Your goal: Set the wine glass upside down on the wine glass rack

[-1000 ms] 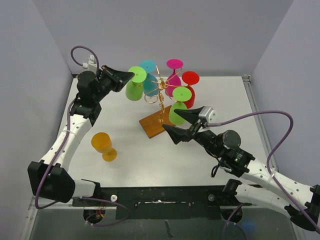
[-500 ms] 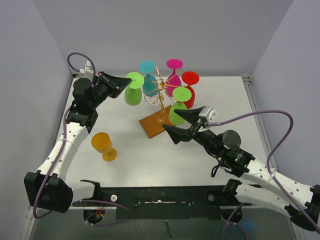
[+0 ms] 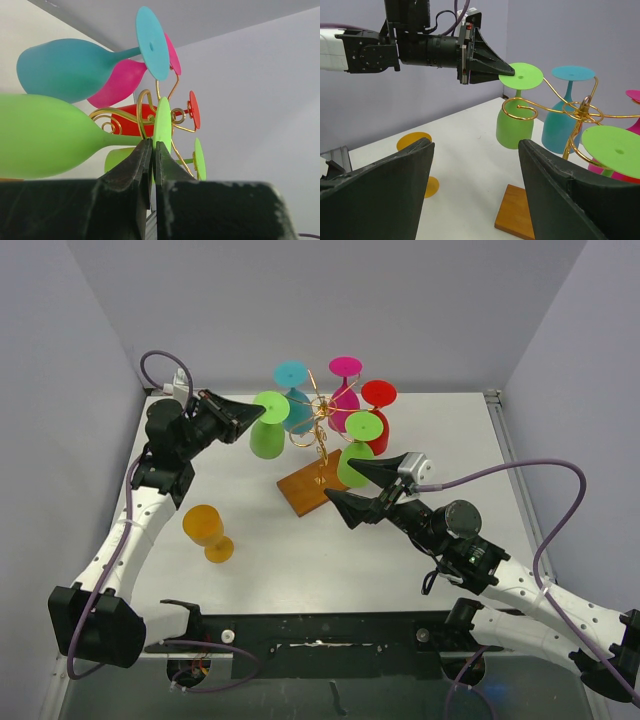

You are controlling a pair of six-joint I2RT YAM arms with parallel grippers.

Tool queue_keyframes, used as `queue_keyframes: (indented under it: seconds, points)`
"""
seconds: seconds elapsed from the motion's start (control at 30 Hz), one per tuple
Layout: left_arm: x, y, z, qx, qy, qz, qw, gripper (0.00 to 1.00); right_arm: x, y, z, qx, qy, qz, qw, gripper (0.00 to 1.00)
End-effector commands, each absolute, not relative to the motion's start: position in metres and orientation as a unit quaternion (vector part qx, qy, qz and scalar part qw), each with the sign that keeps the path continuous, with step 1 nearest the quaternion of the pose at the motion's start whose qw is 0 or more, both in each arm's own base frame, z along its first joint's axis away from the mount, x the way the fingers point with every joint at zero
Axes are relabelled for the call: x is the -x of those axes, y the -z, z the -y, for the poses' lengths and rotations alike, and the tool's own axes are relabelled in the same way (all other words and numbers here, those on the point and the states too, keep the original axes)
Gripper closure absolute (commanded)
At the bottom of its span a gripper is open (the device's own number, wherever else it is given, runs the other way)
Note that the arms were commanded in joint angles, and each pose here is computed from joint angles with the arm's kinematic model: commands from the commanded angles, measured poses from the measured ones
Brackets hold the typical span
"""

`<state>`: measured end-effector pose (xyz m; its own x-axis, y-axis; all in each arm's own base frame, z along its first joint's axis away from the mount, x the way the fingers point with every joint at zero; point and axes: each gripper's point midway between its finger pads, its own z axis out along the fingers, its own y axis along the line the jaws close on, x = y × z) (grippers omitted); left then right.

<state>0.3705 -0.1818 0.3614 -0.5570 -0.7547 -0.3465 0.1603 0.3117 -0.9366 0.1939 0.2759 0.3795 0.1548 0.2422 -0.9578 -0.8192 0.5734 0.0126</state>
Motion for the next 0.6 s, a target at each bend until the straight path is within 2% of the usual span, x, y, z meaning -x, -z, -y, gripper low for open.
queue_keyframes:
  seconds: [0.0, 0.27, 0.47, 0.57]
  points:
    - [-0.367, -0.376, 0.181, 0.195, 0.551, -0.690, 0.427, 0.96, -0.191, -0.406, -0.269, 0.249, -0.385, -0.499, 0.735, 0.30]
    - [-0.368, -0.372, 0.181, 0.190, 0.544, -0.699, 0.423, 0.85, -0.191, -0.407, -0.269, 0.249, -0.386, -0.499, 0.735, 0.30]
    - [-0.357, -0.380, 0.177, 0.161, 0.538, -0.706, 0.431, 0.66, -0.191, -0.406, -0.269, 0.246, -0.388, -0.501, 0.734, 0.30]
    - [-0.348, -0.381, 0.171, 0.146, 0.524, -0.714, 0.441, 0.61, -0.191, -0.406, -0.270, 0.247, -0.389, -0.501, 0.732, 0.30]
